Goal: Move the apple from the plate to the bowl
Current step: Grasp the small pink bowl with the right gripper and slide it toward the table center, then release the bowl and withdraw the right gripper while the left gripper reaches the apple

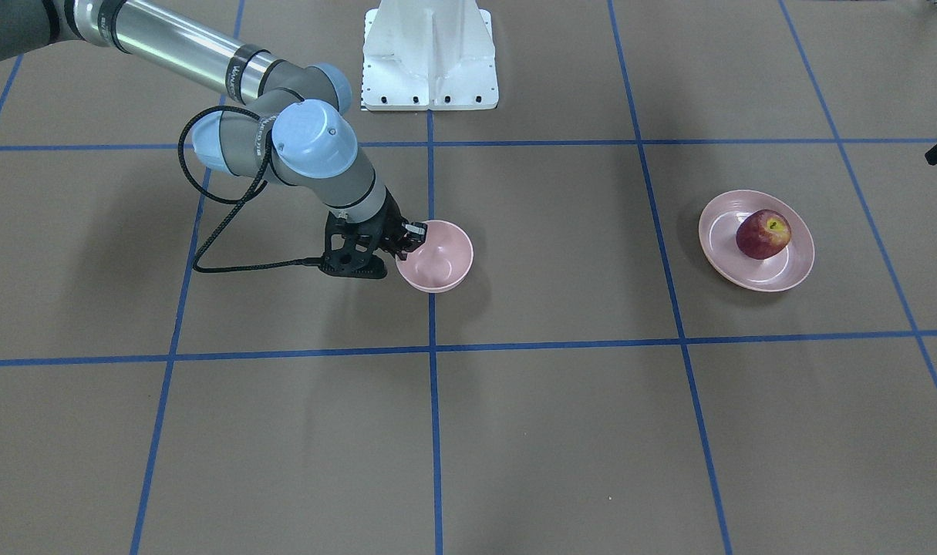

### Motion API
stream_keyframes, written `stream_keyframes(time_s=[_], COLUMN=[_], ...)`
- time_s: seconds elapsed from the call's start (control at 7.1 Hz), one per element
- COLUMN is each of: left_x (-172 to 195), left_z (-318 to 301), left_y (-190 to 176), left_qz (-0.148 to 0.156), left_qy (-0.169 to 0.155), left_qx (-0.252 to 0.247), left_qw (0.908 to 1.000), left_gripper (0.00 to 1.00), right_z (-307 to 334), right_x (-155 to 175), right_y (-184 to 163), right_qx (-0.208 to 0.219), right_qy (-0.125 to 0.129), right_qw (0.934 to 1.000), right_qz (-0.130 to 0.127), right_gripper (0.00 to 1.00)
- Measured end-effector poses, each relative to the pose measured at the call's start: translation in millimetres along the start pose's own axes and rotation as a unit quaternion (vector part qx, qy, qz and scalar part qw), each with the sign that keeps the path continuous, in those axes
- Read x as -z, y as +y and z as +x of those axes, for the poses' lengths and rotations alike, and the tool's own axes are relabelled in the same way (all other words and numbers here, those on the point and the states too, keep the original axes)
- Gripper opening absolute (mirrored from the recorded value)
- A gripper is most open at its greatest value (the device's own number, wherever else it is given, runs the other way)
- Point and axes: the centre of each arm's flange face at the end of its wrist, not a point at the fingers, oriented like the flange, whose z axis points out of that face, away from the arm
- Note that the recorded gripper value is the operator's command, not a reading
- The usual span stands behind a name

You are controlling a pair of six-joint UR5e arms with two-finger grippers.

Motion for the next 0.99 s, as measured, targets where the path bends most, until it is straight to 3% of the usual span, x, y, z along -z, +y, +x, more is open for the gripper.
stream_keyframes(time_s=[0.42, 0.7, 0.99], left_x=[-12, -30, -63], left_z=[6, 24, 54], left_y=[-2, -4, -11], left_qz=[-0.008, -0.017, -0.035], left_qy=[0.000, 0.009, -0.008], left_qx=[0.010, 0.006, 0.046], left_qw=[0.9999, 0.9998, 0.9983], left_gripper=[0.98, 0.98, 0.98], right_z=[-2, 15, 63], right_x=[12, 53, 71], right_y=[4, 21, 25], right_qx=[-0.002, -0.008, 0.019], right_qy=[-0.002, 0.012, 0.028], right_qw=[0.9999, 0.9999, 0.9994], right_qz=[0.010, 0.009, 0.011], right_gripper=[1.00, 1.00, 1.00])
